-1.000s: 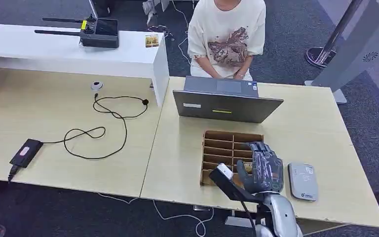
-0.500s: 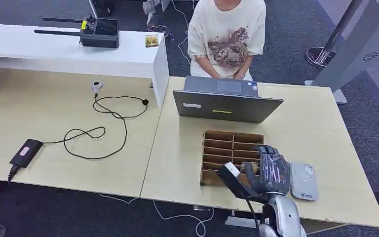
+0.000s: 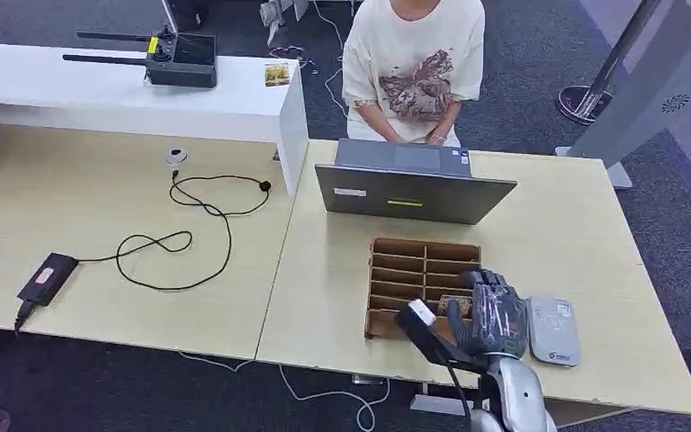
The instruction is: Pass the card to the sensor for recognition and then transmit it.
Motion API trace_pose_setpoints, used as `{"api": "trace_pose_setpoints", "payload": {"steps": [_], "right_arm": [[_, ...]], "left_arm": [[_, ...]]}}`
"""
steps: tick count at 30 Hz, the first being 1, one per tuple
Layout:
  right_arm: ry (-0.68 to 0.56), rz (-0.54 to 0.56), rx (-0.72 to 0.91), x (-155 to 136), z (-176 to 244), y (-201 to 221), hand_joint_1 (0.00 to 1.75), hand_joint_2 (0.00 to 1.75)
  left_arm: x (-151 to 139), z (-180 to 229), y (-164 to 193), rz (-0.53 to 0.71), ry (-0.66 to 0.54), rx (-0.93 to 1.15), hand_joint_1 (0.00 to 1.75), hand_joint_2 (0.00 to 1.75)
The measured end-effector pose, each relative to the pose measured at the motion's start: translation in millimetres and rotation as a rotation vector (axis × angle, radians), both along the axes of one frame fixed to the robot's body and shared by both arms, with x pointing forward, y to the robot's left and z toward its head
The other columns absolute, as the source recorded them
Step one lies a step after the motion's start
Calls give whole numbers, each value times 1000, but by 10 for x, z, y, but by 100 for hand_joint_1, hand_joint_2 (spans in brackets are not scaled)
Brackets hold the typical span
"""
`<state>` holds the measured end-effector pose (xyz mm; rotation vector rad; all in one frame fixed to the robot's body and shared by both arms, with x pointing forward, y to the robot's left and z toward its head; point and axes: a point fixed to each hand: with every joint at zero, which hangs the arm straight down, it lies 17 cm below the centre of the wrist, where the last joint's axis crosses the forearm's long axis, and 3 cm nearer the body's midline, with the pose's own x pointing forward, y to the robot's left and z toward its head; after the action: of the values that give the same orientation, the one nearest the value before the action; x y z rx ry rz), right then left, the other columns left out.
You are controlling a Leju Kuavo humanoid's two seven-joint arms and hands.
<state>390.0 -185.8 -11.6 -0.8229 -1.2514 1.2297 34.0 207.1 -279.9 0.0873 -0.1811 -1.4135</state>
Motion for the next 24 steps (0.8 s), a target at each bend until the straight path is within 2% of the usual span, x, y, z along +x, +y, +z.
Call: {"api": "trace_pose_setpoints", "payload": {"steps": [13,19,21,23,24], "right_arm": [[35,2,-6,-49,-141,22,72,175],[46,3,-3,-51,-180,58,79,175],[49,2,-1,-44,-189,71,75,175],[51,2,-3,-35,-201,70,86,175],[54,1,-3,-33,-210,68,84,175]], "left_arm": [[-1,0,-3,0,0,0,0,175],[-1,0,-4,0,0,0,0,175],[0,1,-4,0,0,0,0,175],[2,1,-4,0,-1,0,0,175],[2,1,-4,0,-2,0,0,175]]}}
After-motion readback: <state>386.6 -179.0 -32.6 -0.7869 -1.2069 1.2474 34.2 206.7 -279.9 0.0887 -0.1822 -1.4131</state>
